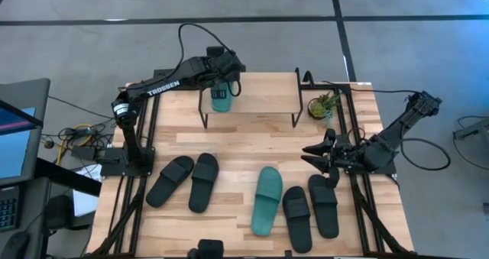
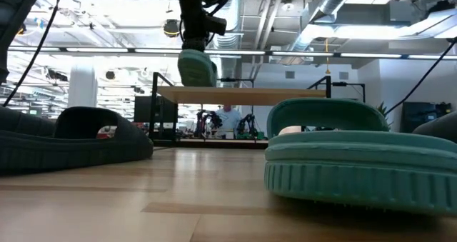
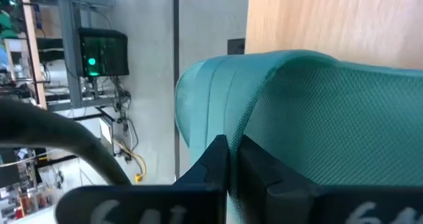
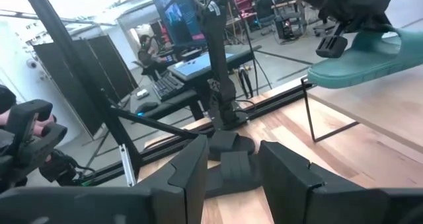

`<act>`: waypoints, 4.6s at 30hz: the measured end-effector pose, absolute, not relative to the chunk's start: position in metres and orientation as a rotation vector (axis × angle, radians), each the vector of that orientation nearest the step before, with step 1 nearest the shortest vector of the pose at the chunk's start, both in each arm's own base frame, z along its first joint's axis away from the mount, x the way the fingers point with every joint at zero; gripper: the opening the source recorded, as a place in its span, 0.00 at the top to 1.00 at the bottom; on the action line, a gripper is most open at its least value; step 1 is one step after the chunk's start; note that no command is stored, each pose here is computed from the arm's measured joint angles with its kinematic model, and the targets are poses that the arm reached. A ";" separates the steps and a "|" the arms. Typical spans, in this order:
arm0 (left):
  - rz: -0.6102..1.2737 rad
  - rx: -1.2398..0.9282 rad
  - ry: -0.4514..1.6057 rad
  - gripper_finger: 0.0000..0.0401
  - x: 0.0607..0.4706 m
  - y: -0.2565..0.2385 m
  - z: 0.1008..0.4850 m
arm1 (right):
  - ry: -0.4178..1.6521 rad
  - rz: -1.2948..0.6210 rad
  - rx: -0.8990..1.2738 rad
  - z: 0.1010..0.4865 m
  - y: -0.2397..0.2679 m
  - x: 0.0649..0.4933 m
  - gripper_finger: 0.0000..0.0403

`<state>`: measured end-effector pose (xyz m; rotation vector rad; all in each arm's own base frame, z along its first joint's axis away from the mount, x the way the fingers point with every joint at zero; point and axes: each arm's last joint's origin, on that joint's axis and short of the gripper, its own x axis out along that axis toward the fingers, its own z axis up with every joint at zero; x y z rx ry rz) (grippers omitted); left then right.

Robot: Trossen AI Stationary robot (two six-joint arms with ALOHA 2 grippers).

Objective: Pick and place slides into the shelf
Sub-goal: Put the left green slide on the shelf

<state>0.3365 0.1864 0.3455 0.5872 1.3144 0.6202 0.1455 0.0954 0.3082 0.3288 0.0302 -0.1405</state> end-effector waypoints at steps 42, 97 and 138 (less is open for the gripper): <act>0.474 0.493 1.381 0.93 0.325 0.190 0.338 | 0.014 -0.137 0.353 0.310 0.096 0.146 0.70; 0.367 0.398 1.354 0.92 0.317 0.203 0.335 | 0.020 -0.138 0.338 0.309 0.095 0.146 0.70; 0.271 0.458 1.372 0.92 0.314 0.205 0.334 | 0.020 -0.138 0.346 0.309 0.095 0.146 0.70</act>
